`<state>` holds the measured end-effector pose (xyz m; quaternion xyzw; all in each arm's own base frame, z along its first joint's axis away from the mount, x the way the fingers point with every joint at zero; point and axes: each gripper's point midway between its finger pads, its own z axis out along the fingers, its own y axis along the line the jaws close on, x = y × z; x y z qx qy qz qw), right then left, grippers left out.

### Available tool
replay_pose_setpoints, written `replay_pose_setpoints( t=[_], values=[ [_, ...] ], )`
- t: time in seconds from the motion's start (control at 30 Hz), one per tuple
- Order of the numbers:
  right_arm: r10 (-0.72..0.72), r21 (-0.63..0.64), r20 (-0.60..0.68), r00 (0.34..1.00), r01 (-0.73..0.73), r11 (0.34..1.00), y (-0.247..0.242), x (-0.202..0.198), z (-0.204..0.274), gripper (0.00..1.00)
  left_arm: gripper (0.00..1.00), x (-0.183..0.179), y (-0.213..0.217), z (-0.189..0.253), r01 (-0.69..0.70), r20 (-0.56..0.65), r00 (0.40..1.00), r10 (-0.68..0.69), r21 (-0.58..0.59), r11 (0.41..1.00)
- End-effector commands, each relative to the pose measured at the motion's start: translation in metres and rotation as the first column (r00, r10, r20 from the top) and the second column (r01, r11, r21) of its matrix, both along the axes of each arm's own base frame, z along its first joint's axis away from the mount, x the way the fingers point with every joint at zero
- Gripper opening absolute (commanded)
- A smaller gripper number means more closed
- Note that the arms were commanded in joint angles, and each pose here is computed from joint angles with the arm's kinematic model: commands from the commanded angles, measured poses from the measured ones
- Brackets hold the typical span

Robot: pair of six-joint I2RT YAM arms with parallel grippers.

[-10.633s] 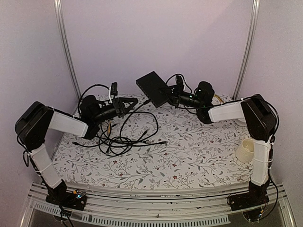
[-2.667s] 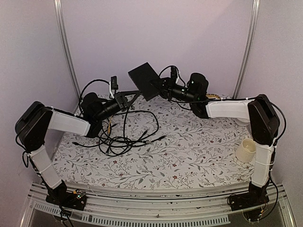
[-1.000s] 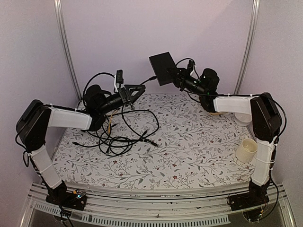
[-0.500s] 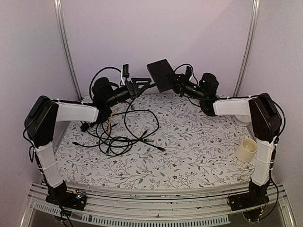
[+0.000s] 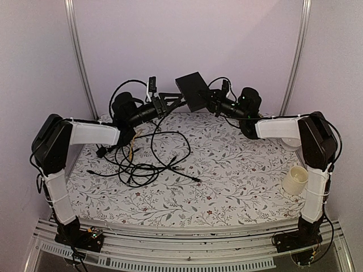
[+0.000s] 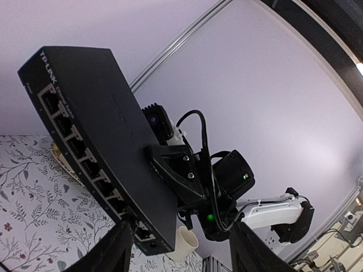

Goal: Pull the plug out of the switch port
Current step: Adjust the switch port at the center of the board.

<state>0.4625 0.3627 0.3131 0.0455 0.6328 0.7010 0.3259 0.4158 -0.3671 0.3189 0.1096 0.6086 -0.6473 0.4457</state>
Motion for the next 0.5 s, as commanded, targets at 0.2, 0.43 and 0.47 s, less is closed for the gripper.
replay_pose_setpoints(
  t=[0.2, 0.43, 0.47],
  values=[
    [0.075, 0.091, 0.206, 0.976, -0.096, 0.991, 0.003, -0.034, 0.079, 0.02, 0.65, 0.0, 0.039, 0.017, -0.105, 0.051, 0.994, 0.1, 0.089, 0.99],
    [0.103, 0.087, 0.208, 0.973, -0.124, 0.989, 0.006, -0.041, 0.078, 0.02, 0.68, 0.008, 0.061, 0.01, -0.044, 0.037, 0.999, 0.039, 0.144, 0.989],
    [0.109, 0.089, 0.21, 0.972, -0.13, 0.987, 0.007, -0.042, 0.08, 0.02, 0.68, 0.009, 0.059, 0.006, -0.029, 0.027, 0.999, 0.025, 0.149, 0.988]
  ],
)
